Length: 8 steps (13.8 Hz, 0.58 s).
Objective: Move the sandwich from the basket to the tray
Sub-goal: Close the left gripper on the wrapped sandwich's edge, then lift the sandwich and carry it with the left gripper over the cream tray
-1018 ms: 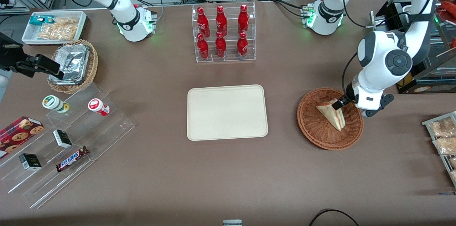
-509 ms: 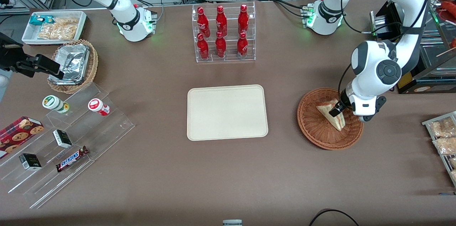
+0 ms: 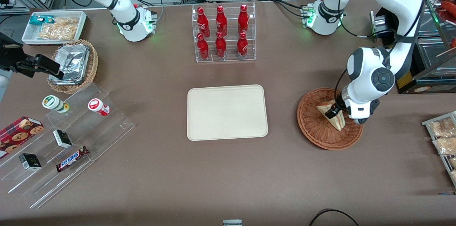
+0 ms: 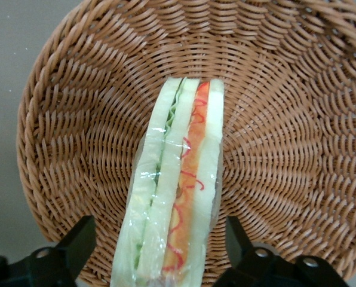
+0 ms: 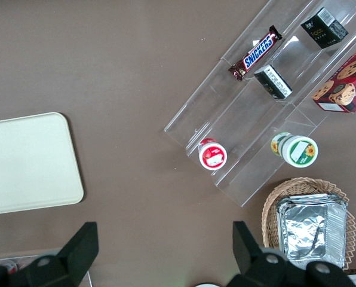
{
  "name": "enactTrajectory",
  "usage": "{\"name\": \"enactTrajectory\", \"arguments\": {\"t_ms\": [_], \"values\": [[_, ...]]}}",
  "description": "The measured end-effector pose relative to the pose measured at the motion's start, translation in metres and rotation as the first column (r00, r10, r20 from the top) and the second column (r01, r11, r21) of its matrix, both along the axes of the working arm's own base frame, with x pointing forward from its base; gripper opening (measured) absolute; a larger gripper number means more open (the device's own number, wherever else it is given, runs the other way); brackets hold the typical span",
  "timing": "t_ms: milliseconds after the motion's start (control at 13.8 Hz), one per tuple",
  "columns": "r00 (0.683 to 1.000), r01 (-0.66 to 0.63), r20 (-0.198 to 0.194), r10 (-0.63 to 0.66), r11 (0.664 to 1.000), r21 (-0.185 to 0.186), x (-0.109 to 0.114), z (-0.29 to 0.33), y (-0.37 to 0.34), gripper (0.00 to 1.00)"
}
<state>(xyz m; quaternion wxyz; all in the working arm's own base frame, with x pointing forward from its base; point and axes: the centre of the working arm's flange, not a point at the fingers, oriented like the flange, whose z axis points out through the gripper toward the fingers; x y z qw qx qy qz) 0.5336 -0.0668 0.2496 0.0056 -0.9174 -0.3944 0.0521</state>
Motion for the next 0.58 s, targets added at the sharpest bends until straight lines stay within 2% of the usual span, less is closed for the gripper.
{"name": "enactTrajectory", "arguments": {"t_ms": [73,436,582], "values": [[1.0,-0.006,-0.003,0.006,1.0,0.001,0.0,-0.002,0.0,0.95],[1.0,-0.011,-0.001,0.011,1.0,0.001,0.002,0.002,-0.001,0.42],[1.0,-0.003,-0.017,0.003,1.0,0.002,0.006,0.013,-0.002,0.27]]}}
